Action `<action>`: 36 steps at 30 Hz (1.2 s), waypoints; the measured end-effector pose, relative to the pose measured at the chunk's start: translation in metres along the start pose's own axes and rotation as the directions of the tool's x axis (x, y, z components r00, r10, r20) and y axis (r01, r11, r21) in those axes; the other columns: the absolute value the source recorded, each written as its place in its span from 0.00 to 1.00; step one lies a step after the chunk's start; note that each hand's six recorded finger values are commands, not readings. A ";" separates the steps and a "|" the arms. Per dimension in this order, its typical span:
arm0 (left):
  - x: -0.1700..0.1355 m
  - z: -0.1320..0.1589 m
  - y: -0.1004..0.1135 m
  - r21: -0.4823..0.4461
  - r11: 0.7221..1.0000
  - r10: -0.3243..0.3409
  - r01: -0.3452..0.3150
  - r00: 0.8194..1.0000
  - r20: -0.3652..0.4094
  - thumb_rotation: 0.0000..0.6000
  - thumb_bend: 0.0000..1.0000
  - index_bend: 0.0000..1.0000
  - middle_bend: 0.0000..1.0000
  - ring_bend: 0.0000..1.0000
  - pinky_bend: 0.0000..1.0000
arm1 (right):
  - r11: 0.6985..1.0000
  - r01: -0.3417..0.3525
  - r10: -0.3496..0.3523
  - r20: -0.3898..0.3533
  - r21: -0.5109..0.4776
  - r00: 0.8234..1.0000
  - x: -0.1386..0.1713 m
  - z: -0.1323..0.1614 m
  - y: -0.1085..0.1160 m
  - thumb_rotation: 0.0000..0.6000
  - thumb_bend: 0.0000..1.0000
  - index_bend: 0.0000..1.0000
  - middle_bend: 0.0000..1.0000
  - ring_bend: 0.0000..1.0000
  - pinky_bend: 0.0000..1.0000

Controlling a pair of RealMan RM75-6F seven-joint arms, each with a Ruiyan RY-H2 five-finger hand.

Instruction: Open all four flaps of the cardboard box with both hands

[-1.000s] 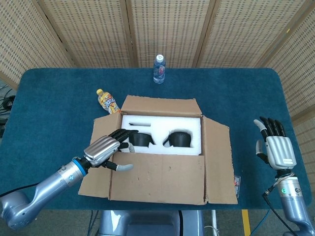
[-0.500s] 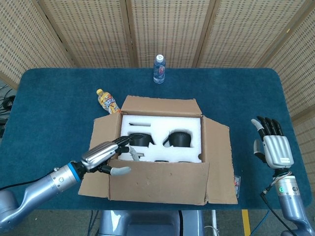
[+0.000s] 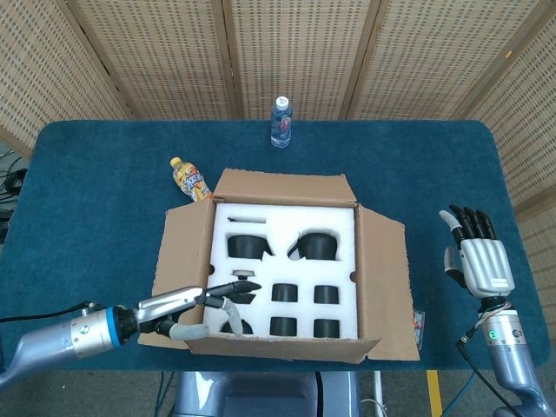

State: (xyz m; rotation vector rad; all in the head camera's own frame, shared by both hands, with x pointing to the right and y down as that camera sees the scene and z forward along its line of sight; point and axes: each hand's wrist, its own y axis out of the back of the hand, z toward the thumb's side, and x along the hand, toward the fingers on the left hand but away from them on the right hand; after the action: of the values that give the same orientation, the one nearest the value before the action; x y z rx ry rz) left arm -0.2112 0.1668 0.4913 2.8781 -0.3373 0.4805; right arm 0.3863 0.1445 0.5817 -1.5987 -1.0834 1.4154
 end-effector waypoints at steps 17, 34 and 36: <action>-0.043 -0.014 -0.014 -0.087 0.983 -0.164 0.162 0.986 -0.016 0.16 0.20 0.40 0.01 0.00 0.00 | 1.000 0.002 -0.002 -0.001 -0.002 1.000 -0.001 0.001 0.001 1.00 0.72 0.12 0.08 0.00 0.01; -0.043 -0.022 0.010 0.062 0.998 -0.015 0.018 0.998 -0.056 0.15 0.27 0.40 0.01 0.00 0.00 | 1.000 -0.008 0.008 0.007 0.000 1.000 0.001 -0.003 -0.002 1.00 0.72 0.12 0.08 0.00 0.01; -0.045 -0.025 0.017 0.124 0.992 0.032 -0.023 0.997 -0.071 0.25 0.29 0.40 0.01 0.00 0.00 | 1.000 -0.013 0.013 0.009 0.003 1.000 0.002 -0.004 -0.003 1.00 0.72 0.12 0.08 0.00 0.01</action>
State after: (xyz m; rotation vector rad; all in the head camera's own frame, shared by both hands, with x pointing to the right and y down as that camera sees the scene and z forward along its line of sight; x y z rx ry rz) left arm -0.2639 0.1650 0.5019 2.9684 -0.3479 0.6299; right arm 0.3902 0.1471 0.5843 -1.6017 -1.0777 1.4327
